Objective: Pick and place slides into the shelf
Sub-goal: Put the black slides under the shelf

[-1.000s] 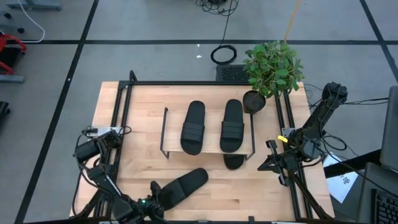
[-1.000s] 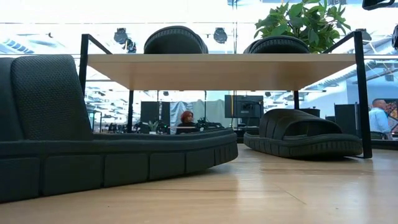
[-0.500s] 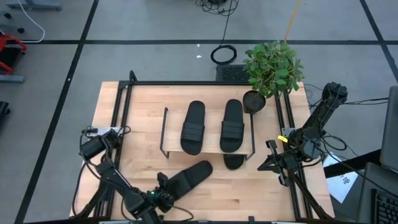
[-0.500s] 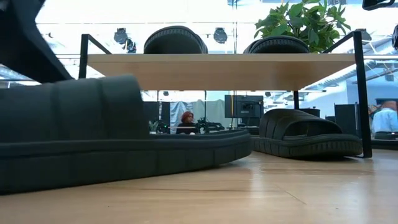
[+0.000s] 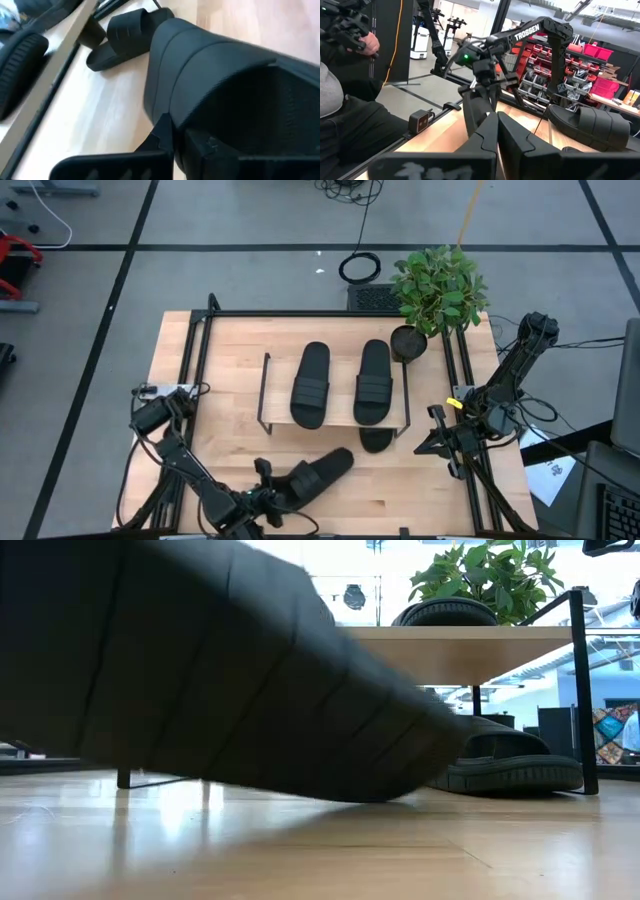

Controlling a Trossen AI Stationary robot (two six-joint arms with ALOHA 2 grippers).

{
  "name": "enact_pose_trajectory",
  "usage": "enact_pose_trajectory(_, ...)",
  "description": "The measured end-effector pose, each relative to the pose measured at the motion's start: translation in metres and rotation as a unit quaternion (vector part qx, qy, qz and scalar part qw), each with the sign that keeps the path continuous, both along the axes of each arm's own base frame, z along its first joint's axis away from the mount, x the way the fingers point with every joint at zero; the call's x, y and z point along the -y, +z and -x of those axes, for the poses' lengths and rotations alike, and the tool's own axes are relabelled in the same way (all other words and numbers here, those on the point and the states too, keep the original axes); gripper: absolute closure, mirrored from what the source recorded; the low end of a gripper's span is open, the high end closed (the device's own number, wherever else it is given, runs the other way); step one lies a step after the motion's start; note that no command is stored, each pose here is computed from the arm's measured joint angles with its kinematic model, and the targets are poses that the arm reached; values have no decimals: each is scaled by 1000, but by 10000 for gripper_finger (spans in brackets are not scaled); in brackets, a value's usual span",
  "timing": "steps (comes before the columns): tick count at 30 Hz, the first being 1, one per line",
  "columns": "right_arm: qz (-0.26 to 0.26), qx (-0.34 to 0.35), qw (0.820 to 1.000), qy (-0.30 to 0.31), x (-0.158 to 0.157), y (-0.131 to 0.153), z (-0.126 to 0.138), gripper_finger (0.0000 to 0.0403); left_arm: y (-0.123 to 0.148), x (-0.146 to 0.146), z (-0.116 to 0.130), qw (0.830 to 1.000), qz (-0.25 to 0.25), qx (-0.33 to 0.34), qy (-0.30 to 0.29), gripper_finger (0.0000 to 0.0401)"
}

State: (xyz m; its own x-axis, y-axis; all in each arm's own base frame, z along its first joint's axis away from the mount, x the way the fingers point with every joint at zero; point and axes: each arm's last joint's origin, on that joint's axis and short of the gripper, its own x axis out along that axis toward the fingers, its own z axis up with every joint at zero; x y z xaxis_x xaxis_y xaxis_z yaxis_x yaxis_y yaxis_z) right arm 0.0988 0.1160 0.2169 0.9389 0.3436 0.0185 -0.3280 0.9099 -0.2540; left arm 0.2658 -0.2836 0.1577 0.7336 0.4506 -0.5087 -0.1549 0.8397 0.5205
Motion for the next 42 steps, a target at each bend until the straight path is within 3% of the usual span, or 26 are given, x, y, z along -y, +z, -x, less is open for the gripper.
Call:
enact_pose_trajectory(4,0,0,1000,0,0,0,0,403,18,-2,-15,999,25,18,32,398)
enact_pose_trajectory(11,-3,2,1000,0,0,1,0,403,24,-19,-36,997,23,31,69,400)
enact_pose_trajectory(22,-1,3,1000,0,0,1,0,403,4,-20,-31,997,-13,-6,82,401)
enact_pose_trajectory(32,-1,3,1000,0,0,1,0,403,4,-34,-8,981,-36,-18,189,401)
enact_pose_trajectory(42,-1,3,1000,0,0,1,0,403,3,-73,-37,960,-11,-25,278,401)
